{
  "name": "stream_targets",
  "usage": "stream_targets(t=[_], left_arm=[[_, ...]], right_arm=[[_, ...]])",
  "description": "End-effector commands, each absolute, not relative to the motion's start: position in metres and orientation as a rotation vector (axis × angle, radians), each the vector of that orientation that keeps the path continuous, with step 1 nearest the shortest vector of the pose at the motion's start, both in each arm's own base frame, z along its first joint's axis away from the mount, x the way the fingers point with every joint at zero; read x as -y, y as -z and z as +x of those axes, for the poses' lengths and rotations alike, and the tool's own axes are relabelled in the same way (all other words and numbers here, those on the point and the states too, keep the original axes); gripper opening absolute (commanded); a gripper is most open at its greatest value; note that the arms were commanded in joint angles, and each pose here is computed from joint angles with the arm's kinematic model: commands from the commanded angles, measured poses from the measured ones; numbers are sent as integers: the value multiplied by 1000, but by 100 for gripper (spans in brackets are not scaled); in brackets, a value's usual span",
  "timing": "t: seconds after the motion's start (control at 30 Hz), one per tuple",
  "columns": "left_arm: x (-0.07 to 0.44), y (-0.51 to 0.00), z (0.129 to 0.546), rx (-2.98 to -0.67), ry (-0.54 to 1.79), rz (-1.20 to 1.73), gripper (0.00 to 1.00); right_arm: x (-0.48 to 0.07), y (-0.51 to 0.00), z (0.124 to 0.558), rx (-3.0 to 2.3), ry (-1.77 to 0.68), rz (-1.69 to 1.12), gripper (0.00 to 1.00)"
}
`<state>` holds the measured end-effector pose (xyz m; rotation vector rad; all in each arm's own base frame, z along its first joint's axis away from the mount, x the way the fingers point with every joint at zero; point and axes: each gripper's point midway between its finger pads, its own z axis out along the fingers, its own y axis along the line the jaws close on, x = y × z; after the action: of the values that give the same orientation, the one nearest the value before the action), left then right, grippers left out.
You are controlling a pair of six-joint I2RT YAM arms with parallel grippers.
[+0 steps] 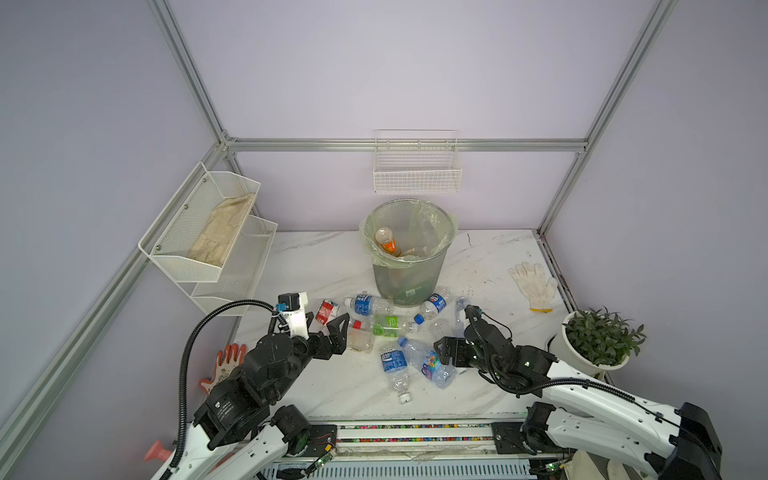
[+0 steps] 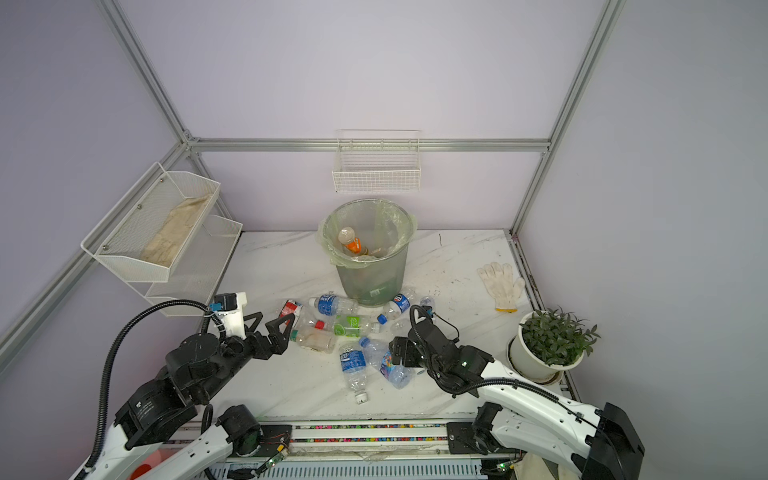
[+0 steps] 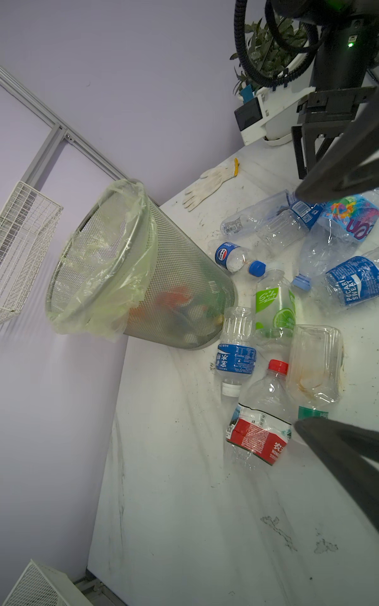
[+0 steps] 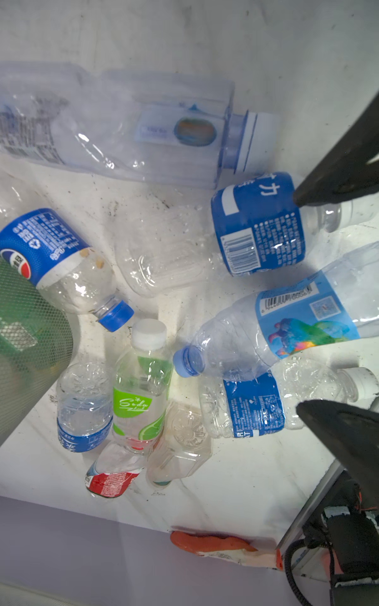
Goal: Throw the plastic bottles in the bin
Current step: 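Draw the left gripper back beside the pile while the right gripper reaches toward the bottles, then lower the right gripper onto the clear blue-capped water bottle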
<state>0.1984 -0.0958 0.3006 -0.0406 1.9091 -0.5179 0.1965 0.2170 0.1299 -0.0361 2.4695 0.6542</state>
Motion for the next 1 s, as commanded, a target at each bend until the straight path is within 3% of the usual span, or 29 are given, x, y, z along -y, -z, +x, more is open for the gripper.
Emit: stream_targets(t=[0.0, 0.47, 0.97], left_arm=[[93, -287, 198, -1933, 515, -68, 100], [93, -278, 195, -1954, 533, -84, 100], [86, -271, 189, -1962, 529, -104, 100]], right_arm=[[-229, -140, 200, -2444, -632, -90, 91], [-257, -113, 193, -2522, -519, -223, 81], [-275, -71, 180, -2605, -287, -340, 77]])
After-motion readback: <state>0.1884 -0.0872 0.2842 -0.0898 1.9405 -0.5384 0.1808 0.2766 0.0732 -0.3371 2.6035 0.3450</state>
